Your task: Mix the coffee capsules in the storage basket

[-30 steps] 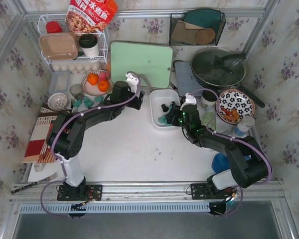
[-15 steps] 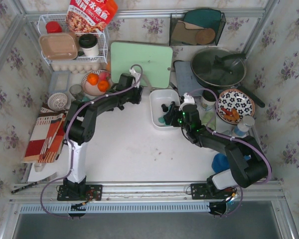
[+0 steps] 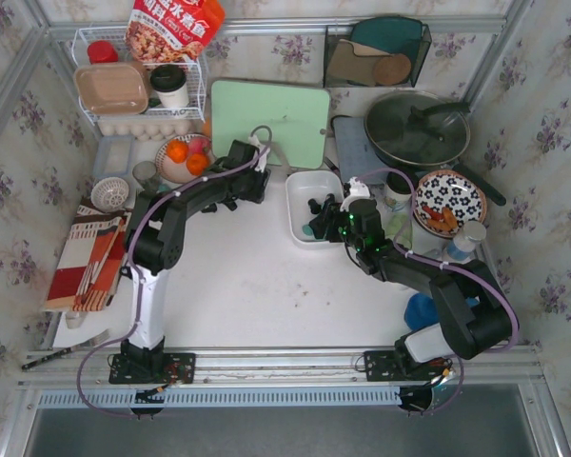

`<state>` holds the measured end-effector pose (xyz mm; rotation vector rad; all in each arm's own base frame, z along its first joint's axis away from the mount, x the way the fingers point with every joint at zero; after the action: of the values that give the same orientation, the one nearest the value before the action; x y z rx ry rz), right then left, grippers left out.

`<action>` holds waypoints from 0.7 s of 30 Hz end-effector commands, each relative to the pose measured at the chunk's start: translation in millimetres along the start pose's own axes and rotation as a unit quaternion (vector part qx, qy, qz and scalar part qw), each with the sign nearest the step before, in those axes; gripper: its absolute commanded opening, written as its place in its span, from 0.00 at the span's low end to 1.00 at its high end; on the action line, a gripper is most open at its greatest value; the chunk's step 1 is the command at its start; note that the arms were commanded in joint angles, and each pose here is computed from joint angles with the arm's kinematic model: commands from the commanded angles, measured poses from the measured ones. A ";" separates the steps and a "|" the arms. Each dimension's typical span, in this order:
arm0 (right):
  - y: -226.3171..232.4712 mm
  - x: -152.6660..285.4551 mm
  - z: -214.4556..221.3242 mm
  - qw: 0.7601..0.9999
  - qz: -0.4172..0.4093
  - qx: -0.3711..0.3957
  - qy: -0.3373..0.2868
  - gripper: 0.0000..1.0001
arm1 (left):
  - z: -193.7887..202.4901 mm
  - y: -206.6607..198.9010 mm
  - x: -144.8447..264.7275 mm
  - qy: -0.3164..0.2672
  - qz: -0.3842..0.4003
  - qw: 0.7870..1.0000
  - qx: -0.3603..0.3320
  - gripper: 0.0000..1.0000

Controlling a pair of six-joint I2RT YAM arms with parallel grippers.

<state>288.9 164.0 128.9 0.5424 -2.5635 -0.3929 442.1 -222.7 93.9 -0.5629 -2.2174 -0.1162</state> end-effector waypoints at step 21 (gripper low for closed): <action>9.3 3.7 -11.4 0.999 -0.036 0.011 -0.024 0.63 | -10.6 -19.8 20.0 0.001 0.071 0.997 -0.018 0.25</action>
<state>287.4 166.0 133.3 0.5822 -2.5629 -0.4027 446.2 -226.3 88.7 -0.5849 -2.1182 -0.1511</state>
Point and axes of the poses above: each gripper's point midway between its finger pads, its own x axis back along the fingers, its own y axis along the line the jaws close on, z = x × y, the point moved 8 cm from there along x, back along the fingers, and after that the axes turned 5 degrees about x, right-handed, at the moved point
